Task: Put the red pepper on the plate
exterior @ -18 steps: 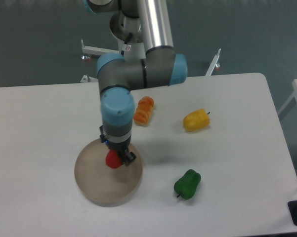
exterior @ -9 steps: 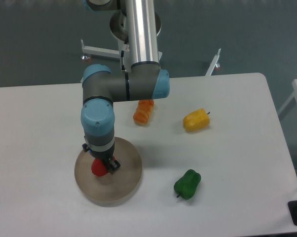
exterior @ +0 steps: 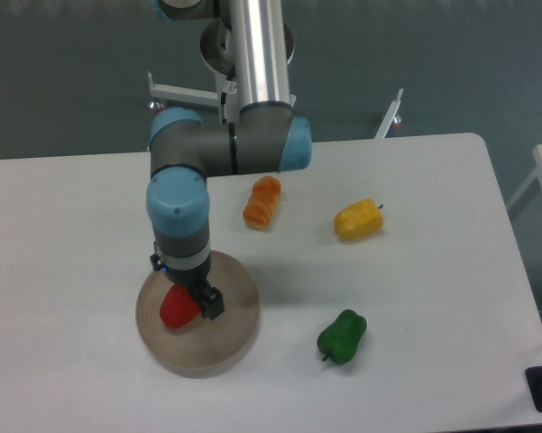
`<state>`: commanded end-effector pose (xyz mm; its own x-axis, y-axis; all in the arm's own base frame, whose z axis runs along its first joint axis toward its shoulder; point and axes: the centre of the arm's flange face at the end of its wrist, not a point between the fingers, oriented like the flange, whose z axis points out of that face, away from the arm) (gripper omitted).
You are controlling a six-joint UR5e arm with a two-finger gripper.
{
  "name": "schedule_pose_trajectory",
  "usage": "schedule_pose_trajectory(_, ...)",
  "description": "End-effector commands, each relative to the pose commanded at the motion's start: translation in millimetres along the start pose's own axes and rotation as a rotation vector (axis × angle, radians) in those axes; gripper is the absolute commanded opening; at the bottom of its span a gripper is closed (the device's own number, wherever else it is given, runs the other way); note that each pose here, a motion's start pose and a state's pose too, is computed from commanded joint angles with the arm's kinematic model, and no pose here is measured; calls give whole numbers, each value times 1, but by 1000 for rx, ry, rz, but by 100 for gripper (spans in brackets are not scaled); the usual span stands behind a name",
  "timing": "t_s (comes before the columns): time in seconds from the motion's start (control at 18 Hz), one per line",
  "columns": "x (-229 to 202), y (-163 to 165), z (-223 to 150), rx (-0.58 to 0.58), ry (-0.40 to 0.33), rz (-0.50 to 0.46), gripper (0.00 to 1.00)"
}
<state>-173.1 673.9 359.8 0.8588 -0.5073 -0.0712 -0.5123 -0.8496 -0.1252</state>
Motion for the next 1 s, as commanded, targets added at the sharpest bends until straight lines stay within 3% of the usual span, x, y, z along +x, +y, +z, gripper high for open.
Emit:
schedule_pose_trajectory(0.17, -18, 34, -30, 7, -36, 68, 100)
schedule_pose_trajectory(0.39, -41, 90, -56, -25, 2, 104, 100)
schedule_pose_trajectory(0.56, -71, 143, -61, -40, 24, 182, 100)
schedule_pose_trajectory(0.78, -90, 186, -53, -70, 82, 250, 100)
schedule_pose_trajectory(1.0, -110, 221, -46, -82, 93, 294, 100)
